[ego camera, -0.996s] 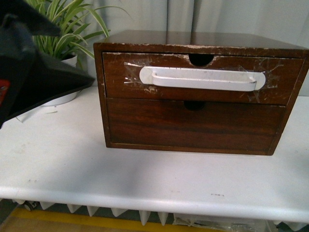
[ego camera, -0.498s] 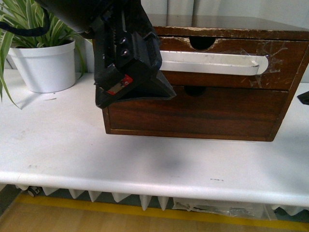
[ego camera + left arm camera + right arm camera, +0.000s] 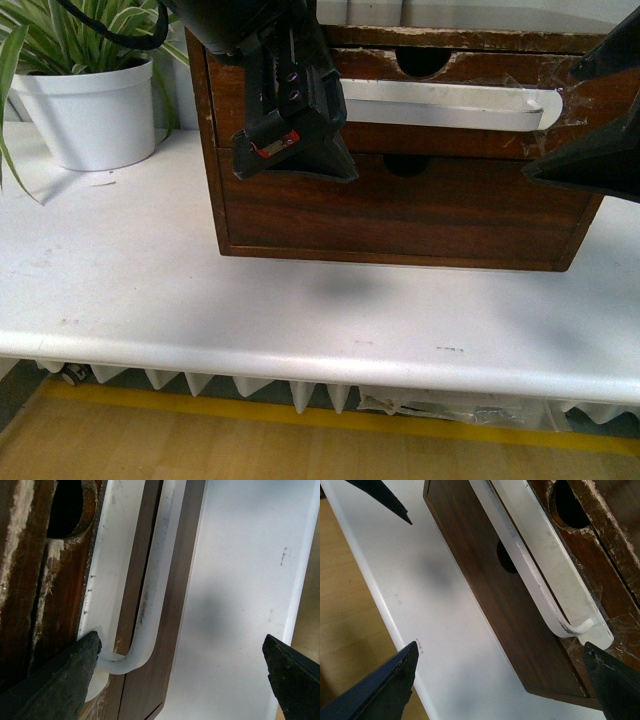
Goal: Open drawer
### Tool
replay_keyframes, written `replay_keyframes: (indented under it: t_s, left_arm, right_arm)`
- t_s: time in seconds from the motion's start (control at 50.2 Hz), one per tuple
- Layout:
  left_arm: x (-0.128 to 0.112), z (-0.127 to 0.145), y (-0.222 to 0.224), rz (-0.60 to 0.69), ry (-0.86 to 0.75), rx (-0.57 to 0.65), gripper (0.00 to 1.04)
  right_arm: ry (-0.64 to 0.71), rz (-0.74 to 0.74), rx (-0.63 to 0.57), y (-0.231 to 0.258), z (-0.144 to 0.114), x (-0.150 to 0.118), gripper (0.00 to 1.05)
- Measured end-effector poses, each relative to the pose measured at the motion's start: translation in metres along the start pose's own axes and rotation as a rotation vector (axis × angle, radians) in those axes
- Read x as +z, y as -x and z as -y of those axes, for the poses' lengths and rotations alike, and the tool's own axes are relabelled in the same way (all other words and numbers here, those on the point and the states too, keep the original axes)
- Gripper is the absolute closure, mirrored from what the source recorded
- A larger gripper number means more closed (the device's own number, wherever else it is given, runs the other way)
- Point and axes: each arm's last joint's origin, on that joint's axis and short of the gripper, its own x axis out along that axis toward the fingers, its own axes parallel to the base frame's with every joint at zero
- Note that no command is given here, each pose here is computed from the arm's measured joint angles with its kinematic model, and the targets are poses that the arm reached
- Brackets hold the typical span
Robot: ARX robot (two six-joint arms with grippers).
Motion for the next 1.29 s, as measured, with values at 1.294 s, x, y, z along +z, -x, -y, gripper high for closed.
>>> replay_keyframes:
  t_s: [1.294]
  left_arm:
    - [0.018, 0.01, 0.0, -0.044, -0.078, -0.204, 0.06]
  right_arm:
    - [0.048, -0.094, 0.161, -0.05, 0.01, 0.008, 0.09]
